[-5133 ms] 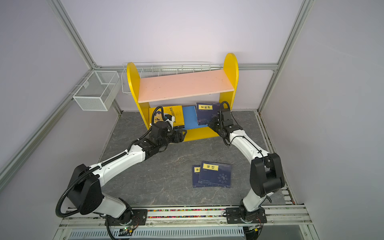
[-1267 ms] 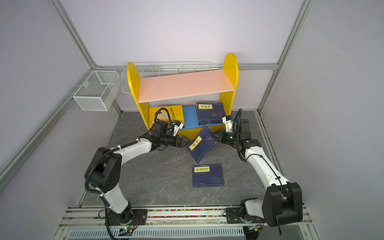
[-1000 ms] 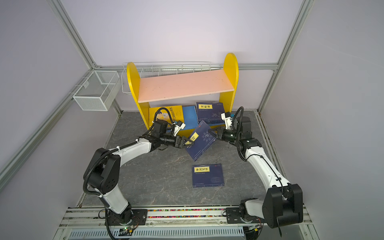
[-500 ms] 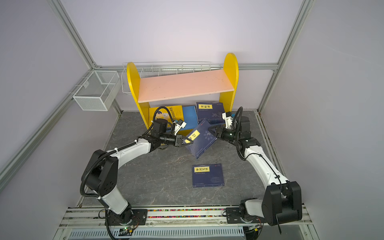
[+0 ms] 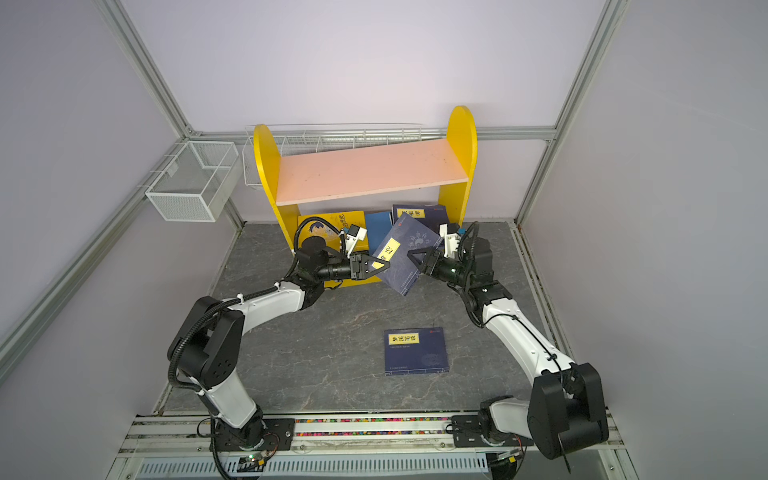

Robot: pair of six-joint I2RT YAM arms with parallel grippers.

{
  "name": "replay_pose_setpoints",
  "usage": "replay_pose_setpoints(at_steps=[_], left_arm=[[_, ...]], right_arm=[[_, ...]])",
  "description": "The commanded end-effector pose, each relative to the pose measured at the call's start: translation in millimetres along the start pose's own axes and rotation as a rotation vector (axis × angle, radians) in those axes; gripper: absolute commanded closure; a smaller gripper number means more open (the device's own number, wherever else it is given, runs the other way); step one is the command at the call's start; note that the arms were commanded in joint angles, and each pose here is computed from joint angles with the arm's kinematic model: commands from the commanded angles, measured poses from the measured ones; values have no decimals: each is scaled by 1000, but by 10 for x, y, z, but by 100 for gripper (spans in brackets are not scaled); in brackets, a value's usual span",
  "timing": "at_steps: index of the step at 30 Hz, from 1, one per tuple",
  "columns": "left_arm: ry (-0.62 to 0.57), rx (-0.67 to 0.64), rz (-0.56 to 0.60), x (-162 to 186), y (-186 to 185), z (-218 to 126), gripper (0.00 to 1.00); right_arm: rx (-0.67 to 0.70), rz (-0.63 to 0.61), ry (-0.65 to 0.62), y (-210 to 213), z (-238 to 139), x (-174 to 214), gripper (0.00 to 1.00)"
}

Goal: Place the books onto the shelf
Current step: 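Carry the upright dark blue book to the blue shelf with both grippers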

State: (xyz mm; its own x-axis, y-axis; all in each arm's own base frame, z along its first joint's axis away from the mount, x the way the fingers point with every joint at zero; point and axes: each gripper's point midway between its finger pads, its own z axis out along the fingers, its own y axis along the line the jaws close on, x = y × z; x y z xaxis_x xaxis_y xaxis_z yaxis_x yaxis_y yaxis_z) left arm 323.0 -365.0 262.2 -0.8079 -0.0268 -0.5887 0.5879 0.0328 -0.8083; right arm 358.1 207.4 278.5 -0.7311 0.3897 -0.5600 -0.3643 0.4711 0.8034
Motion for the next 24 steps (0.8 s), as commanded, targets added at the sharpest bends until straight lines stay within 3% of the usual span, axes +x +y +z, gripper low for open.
replay_pose_setpoints(at_steps=[1,7,20,24], left_arm=[[-118,31,80,-288,-195,-52,100],[-188,-27,71,-382,-85,-120,100],[-199,3,81,-404,-206,-182,100],[-184,4,82,-369,-229,-187,100]], right_arm=[[-41,-3,26,111,-24,107,62],[-56,-27,56,206,-61,167,54],[18,-73,38,39,-79,189,53],[-23,-82,13,114,-46,112,55]])
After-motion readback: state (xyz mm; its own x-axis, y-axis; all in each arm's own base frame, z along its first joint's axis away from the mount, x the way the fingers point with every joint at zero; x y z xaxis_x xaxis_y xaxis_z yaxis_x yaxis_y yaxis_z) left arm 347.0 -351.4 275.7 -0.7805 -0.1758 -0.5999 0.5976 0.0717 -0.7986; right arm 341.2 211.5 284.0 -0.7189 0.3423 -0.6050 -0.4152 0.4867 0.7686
